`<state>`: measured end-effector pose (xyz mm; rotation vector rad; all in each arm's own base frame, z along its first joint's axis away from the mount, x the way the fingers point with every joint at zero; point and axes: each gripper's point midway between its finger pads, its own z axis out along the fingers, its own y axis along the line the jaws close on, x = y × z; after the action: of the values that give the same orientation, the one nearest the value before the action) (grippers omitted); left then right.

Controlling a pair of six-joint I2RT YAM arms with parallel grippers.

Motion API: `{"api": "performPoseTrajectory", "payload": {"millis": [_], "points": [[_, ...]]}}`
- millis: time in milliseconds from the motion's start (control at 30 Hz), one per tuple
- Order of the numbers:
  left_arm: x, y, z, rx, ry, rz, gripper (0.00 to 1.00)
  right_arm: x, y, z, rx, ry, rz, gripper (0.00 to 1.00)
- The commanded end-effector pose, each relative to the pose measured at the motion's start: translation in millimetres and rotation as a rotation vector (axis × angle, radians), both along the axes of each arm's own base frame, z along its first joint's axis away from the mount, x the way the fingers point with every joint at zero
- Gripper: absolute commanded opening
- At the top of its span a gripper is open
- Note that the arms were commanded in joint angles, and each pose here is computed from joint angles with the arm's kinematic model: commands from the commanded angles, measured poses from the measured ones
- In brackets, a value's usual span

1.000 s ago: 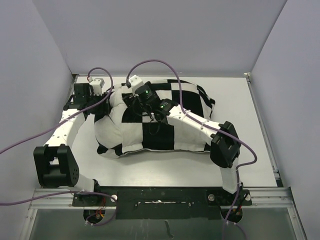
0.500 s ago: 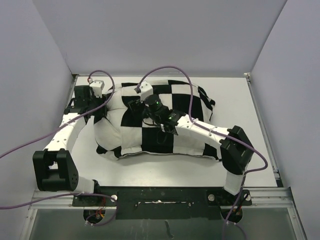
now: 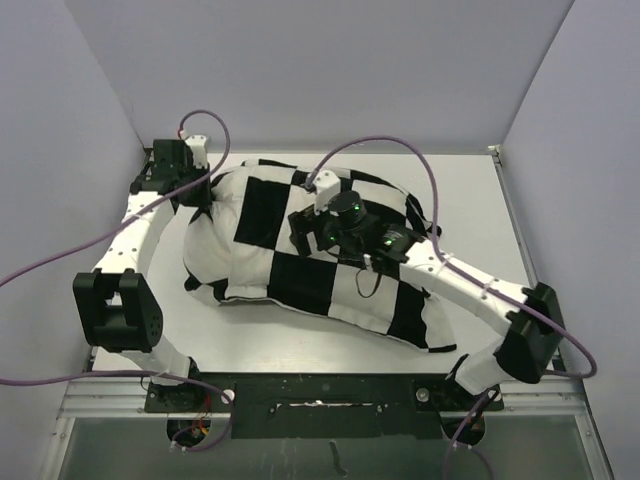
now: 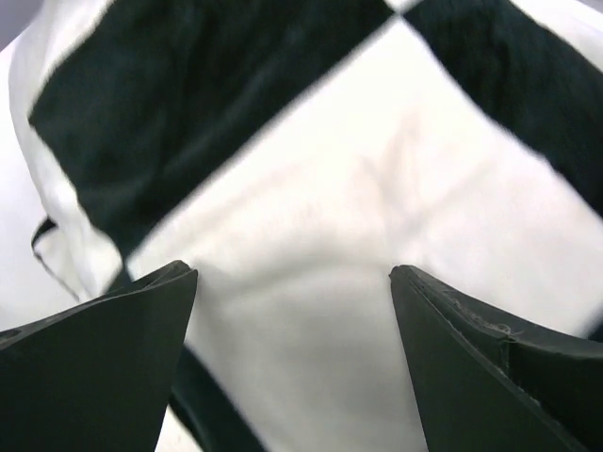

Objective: Remove the pillowcase from the pillow
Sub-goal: Pick up the pillow at the center of the board.

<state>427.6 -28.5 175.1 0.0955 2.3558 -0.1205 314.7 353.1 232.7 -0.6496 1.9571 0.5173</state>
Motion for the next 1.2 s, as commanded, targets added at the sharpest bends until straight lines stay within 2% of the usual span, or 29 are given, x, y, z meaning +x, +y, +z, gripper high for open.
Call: {"api": "performPoseTrajectory", "payload": {"millis": [0,233,367,500,600,767,900,1067,1167], "points": [[31.1,-5.6,104.4,-0.101,-0.215,-0.013,0.0,-39.7,-65.7,-3.1,-0.051,0.109,-0.035,0.86],[19.8,-50.4,262.1,-0.204,-0.502,-0.17,0.0,-98.2,-134.6,-74.2,-0.137,0.269,-0.145,0.78],[-6.0,-84.8,318.0,-0.217,-0.582,-0.263,0.0,-105.3,-132.7,-101.5,-0.096,0.301,-0.147,0.75],[-39.3,-126.7,356.1,-0.251,-0.652,-0.389,0.0,-91.3,-104.9,-111.2,-0.053,0.3,-0.114,0.76],[-63.7,-155.5,366.8,-0.285,-0.674,-0.486,0.0,-69.5,-71.6,-106.2,0.001,0.258,-0.076,0.78],[-100.6,-197.0,361.5,-0.35,-0.626,-0.645,0.0,-16.3,-1.3,-79.2,0.158,0.113,-0.021,0.84],[-126.1,-216.9,361.8,-0.422,-0.589,-0.763,0.0,21.2,46.9,-37.3,0.255,-0.022,0.024,0.87],[-144.5,-227.3,366.1,-0.411,-0.588,-0.835,0.0,60.8,67.3,16.2,0.388,-0.272,-0.002,0.92],[-156.1,-226.8,368.5,-0.413,-0.587,-0.867,0.0,77.8,79.2,25.5,0.394,-0.296,0.009,0.94]]}}
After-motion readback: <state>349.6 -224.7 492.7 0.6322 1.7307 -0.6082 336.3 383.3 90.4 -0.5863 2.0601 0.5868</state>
